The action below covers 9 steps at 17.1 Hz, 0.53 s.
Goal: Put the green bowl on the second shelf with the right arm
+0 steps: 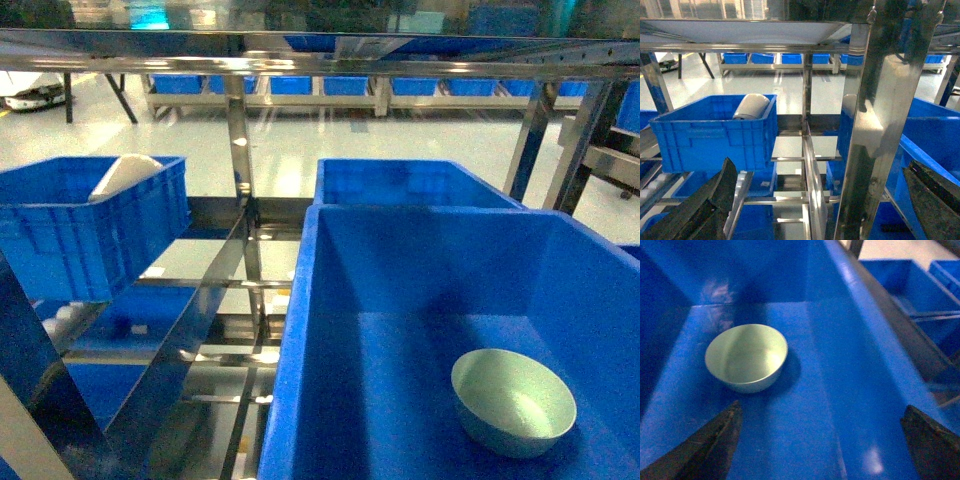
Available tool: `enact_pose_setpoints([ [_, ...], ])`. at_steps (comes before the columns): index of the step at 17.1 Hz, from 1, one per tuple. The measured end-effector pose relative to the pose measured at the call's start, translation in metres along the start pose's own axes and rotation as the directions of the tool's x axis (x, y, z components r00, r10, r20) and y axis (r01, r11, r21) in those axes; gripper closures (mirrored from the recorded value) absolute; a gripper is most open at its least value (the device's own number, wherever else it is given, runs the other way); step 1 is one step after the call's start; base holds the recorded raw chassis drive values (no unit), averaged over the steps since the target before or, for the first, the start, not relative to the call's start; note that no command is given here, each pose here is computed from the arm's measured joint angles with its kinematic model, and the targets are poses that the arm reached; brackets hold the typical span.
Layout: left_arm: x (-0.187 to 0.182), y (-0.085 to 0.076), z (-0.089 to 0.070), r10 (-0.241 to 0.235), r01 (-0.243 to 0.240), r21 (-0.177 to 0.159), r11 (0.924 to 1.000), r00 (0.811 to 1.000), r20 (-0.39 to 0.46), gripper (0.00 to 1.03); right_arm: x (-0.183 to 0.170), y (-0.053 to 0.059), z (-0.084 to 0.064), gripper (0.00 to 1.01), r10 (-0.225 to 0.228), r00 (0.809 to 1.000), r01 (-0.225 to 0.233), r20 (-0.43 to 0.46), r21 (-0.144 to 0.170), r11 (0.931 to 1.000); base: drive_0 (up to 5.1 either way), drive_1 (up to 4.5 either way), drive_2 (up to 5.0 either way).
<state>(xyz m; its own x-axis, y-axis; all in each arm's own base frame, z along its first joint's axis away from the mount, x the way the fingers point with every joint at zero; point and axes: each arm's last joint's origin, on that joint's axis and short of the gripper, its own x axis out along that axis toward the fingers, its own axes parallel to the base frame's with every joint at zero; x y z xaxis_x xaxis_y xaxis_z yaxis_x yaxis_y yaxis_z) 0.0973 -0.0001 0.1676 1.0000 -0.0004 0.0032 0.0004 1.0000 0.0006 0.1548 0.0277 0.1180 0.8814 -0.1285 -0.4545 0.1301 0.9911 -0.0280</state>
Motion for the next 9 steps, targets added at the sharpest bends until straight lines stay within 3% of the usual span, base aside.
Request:
enact_pose_setpoints([
  [1, 0.000, 0.000, 0.000, 0.000, 0.000, 0.000, 1.0000, 1.000, 0.000, 0.05, -0.020, -0.011, 0.013, 0.04, -0.033, 0.993, 0.032, 0.116, 0.012, 0.9994, 0.0, 0.00, 0.0],
  [2, 0.000, 0.000, 0.000, 0.000, 0.000, 0.000, 1.0000, 1.000, 0.000, 0.05, -0.057, -0.021, 0.040, 0.03, -0.035, 0.947, 0.013, 0.320, 0.070, 0.9975, 0.0, 0.00, 0.0],
  [3, 0.000, 0.000, 0.000, 0.000, 0.000, 0.000, 1.0000, 1.000, 0.000, 0.05, -0.057, -0.024, 0.037, 0.21, 0.085, 0.893, -0.105, 0.442, 0.021, 0.9943, 0.0, 0.00, 0.0],
  [4, 0.000, 0.000, 0.000, 0.001, -0.001, 0.000, 1.0000, 1.000, 0.001, 0.05, -0.058, -0.036, 0.035, 0.49, 0.104, 0.884, -0.113, 0.457, -0.007, 0.9935, 0.0, 0.00, 0.0],
  [6, 0.000, 0.000, 0.000, 0.000, 0.000, 0.000, 1.0000, 1.000, 0.000, 0.05, -0.057, -0.035, 0.029, 0.65, 0.124, 0.876, -0.129, 0.465, -0.021, 0.9914, 0.0, 0.00, 0.0],
  [9, 0.000, 0.000, 0.000, 0.000, 0.000, 0.000, 1.0000, 1.000, 0.000, 0.05, -0.060, -0.035, 0.028, 1.00, 0.129, 0.873, -0.131, 0.470, -0.030, 0.9910, 0.0, 0.00, 0.0],
])
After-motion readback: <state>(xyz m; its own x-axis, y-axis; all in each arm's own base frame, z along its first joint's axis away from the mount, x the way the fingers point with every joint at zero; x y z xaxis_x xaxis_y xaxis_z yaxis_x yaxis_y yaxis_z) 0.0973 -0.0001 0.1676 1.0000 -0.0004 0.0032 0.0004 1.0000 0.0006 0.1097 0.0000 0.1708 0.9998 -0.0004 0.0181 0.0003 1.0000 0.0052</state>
